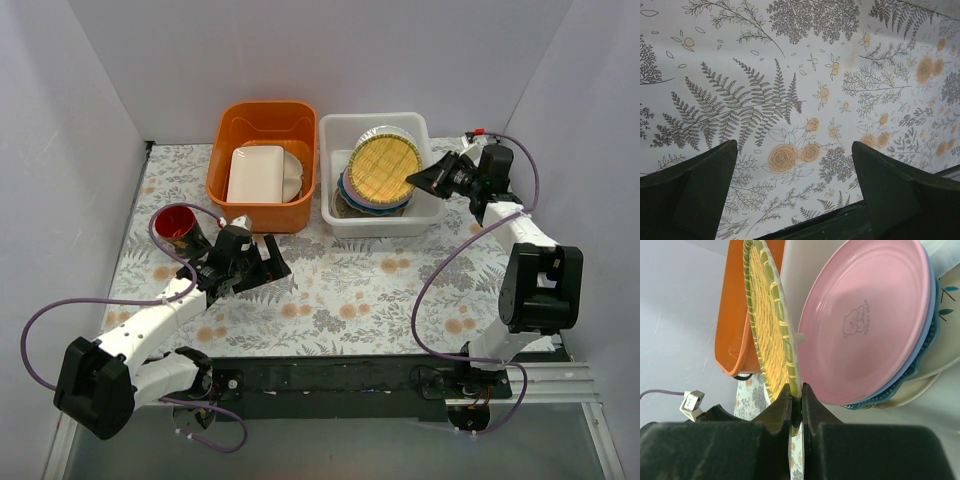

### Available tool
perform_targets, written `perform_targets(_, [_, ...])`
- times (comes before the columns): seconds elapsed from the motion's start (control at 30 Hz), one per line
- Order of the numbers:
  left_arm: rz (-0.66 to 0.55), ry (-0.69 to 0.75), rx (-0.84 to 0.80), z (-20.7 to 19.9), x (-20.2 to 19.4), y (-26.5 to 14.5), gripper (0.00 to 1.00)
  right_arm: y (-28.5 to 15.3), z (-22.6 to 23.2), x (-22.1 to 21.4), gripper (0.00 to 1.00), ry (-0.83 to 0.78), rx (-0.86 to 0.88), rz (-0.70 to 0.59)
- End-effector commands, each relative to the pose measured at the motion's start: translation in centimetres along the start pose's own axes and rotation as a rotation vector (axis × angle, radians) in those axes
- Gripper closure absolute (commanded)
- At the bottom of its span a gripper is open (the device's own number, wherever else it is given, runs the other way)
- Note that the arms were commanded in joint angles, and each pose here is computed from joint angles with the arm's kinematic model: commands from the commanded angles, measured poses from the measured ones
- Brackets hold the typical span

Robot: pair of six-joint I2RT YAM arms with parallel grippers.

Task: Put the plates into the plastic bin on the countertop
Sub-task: Place the plate in the plastic bin.

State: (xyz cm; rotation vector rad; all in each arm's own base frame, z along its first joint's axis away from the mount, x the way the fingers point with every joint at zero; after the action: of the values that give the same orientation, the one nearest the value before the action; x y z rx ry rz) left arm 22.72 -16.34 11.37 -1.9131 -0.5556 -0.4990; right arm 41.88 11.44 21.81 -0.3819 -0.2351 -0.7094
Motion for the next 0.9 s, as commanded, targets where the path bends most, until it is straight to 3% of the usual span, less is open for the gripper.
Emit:
perform_targets(0.0, [-0.020,-0.001,-0.005,0.0,0.1,-0.6,0.02,-0.2,3.7,2.8,0.99,-0.092,0.105,-0.050])
perform_targets(0.87, [-0.002,0.011,-0.005,-0.2,0.3,-0.4,0.02,1.2,-1.1,3.7,0.99,-0.053,0.011,-0.044])
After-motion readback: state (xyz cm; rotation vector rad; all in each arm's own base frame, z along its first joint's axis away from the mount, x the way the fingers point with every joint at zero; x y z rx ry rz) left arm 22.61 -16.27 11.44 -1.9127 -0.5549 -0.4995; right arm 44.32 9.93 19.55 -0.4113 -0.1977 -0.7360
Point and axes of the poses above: each gripper's point midway between its finger pads, its own y axis out along the fingers, its own z axis along the line the jaws close on, x = y × z, the point moved 2 cm from there along -y, back along the fingers, and after that the axes turned 11 degrees about y, right-handed, at the moved point
